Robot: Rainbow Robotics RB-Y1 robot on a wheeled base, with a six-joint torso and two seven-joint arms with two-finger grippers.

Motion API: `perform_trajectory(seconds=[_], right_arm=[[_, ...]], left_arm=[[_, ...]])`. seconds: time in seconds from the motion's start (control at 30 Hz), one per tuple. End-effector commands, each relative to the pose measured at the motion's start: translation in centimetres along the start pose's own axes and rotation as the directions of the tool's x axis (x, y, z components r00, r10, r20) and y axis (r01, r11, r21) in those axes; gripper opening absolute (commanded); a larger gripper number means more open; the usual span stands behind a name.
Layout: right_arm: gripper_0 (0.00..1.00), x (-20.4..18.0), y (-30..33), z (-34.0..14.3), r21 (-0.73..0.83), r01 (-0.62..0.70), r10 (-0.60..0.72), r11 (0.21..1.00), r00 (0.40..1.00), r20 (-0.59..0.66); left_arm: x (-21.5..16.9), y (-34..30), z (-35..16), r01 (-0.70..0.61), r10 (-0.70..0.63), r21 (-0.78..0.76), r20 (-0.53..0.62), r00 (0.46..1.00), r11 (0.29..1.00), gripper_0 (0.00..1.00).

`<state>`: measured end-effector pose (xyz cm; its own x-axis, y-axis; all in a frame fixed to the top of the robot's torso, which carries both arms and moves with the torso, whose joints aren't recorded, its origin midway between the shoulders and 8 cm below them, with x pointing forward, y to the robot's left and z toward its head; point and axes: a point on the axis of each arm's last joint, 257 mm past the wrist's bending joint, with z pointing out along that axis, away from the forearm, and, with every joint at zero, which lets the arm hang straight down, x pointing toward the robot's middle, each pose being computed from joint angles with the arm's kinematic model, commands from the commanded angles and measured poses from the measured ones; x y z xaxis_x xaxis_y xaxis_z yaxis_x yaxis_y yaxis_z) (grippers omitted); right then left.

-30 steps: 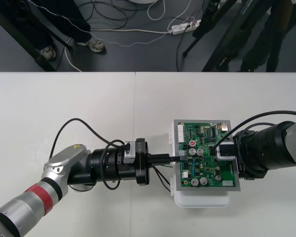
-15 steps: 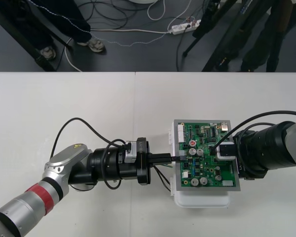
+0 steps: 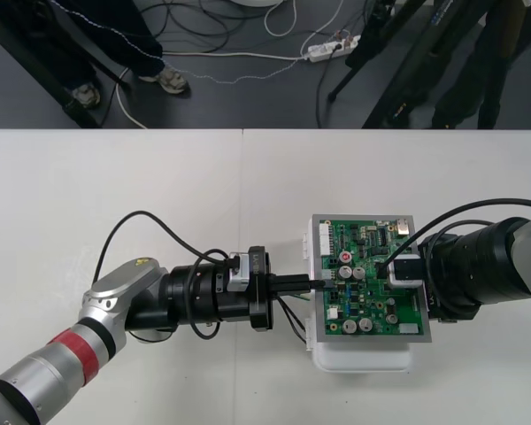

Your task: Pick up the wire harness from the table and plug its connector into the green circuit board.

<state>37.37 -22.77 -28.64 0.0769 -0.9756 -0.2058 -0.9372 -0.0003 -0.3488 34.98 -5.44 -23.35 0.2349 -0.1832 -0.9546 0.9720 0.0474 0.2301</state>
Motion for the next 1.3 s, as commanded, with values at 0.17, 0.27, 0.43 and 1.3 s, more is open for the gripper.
perform_trajectory(seconds=[0.17,0.27,0.43,1.3], right_arm=[[1.00,-2.7,-0.5,-0.4,0.016,0.080,-0.081,0.997,0.995,0.054],[1.00,-2.7,-0.4,-0.4,0.015,0.080,-0.080,0.997,0.995,0.053],[1.00,-2.7,-0.5,-0.4,0.017,0.079,-0.080,0.997,0.995,0.052],[1.00,1.7,-0.8,-2.3,0.003,0.113,-0.113,0.994,0.993,-0.028]], left_arm=[[-2.4,-0.6,5.4,-0.090,0.087,0.045,0.069,0.994,0.995,0.00],[-2.4,-0.6,5.7,-0.096,0.093,0.044,0.069,0.993,0.994,0.00],[-2.5,-0.6,5.9,-0.098,0.095,0.044,0.074,0.993,0.994,0.00],[-4.6,4.3,-5.1,-0.194,0.192,-0.058,-0.039,0.981,0.979,0.79]])
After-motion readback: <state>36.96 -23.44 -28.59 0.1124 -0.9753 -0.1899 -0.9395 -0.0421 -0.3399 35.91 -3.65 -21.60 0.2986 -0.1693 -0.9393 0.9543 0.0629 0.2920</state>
